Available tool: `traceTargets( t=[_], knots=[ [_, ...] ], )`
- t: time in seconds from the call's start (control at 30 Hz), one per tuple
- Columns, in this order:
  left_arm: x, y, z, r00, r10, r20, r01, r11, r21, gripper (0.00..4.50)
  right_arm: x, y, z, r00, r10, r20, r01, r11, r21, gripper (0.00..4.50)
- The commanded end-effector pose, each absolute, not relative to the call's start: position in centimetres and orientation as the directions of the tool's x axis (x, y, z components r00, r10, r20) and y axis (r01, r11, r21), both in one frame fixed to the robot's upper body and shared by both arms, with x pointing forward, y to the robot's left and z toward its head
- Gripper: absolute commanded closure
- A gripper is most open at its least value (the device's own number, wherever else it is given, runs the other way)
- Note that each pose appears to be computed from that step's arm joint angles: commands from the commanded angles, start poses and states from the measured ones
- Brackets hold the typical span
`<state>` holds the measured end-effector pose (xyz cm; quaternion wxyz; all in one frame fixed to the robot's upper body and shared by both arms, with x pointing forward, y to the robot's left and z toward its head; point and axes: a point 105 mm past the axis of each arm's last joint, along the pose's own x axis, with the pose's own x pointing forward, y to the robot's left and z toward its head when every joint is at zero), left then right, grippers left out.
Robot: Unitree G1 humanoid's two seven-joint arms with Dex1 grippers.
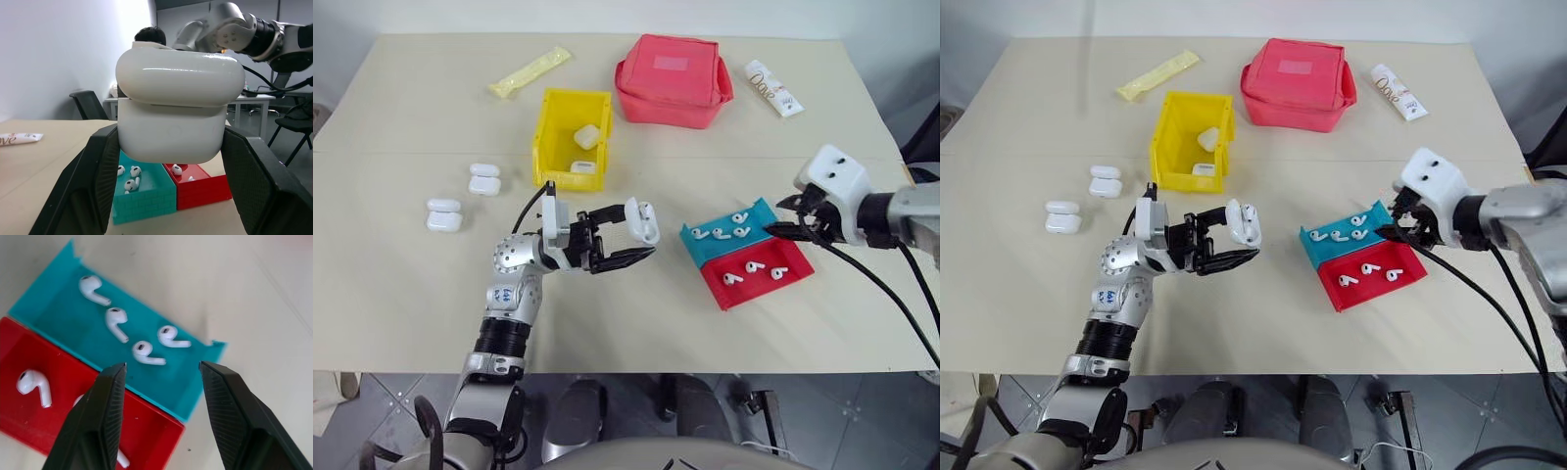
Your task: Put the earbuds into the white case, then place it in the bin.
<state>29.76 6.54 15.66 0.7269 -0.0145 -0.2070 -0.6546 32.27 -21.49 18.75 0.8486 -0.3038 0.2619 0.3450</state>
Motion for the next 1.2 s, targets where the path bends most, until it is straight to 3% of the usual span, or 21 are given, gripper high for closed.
traceTargets(
  t=[0.03,0.47,1.2],
  knots=[
    [29.2,6.2,16.6,0.04,-0.939,0.342,0.944,0.148,0.294,1.74,33.4,-20.7,18.9,0.584,0.405,-0.703,-0.769,0.553,-0.32,2.05],
    [28.6,6.3,16.4,0.054,-0.936,0.348,0.941,0.164,0.295,1.74,36.4,-17.0,17.1,0.51,0.382,-0.771,-0.798,0.544,-0.259,2.05],
    [28.6,6.8,16.3,0.039,-0.946,0.322,0.944,0.14,0.298,1.74,35.9,-15.0,15.3,0.461,0.382,-0.801,-0.773,0.616,-0.151,2.05]
  ],
)
